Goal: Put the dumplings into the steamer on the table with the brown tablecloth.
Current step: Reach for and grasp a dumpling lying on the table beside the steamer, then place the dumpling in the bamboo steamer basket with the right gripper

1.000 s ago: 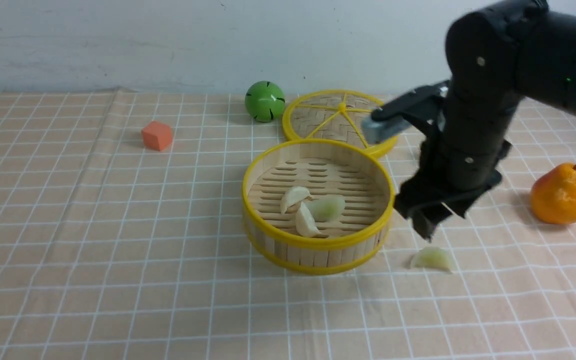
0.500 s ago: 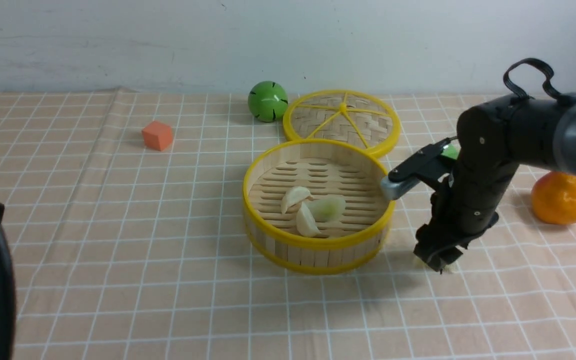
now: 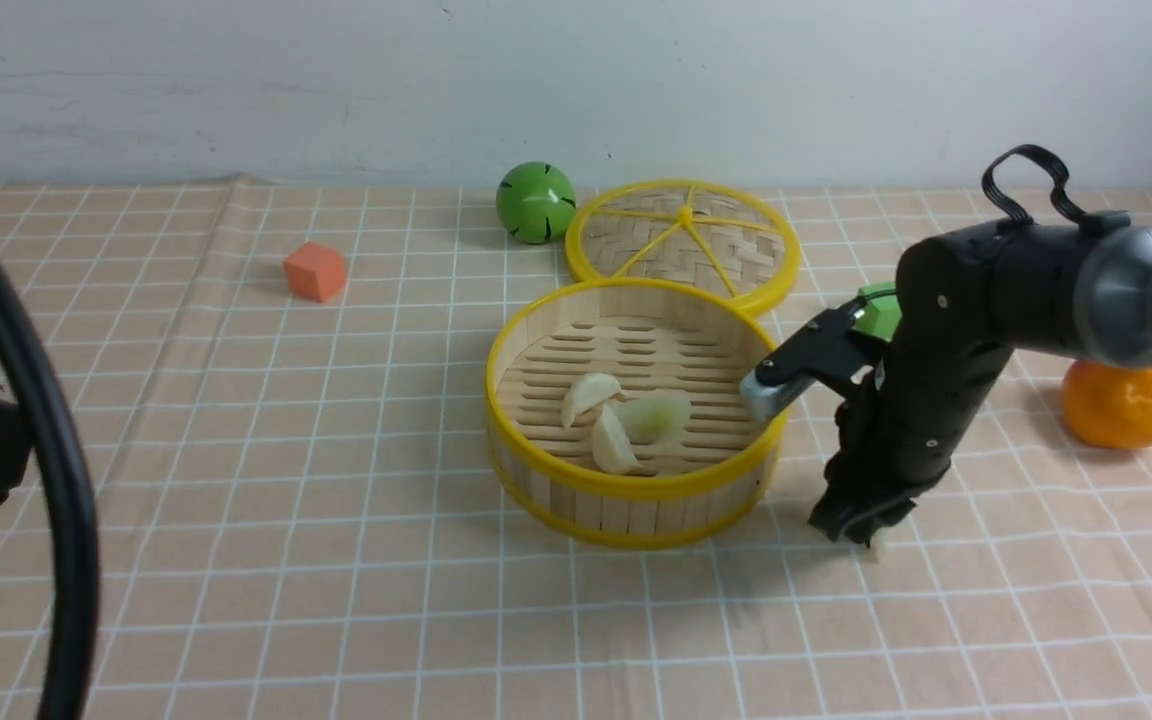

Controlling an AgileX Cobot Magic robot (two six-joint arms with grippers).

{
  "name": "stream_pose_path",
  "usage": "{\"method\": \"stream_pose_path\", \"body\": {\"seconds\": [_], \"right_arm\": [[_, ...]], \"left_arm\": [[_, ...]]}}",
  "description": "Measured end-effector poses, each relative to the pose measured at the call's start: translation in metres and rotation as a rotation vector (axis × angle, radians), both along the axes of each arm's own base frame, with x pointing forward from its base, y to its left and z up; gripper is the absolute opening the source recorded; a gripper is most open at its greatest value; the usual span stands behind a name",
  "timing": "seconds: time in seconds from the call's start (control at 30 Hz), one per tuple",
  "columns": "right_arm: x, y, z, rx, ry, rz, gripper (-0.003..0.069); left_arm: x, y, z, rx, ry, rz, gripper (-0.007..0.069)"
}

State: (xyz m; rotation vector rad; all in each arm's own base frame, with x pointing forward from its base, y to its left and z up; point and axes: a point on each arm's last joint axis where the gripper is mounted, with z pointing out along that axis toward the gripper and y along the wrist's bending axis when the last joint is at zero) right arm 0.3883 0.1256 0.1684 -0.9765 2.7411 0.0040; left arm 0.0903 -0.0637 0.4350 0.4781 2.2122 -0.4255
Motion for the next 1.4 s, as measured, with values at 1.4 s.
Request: {"method": "stream_pose_path", "body": {"seconds": [1.4], "right_arm": [[0.066,0.080,0.089,0.268,-0.167,-0.206,0.0426]], "left_arm": [[0.018,-0.014,-0.087,0.014,-0.016,-0.021,0.0021]]}}
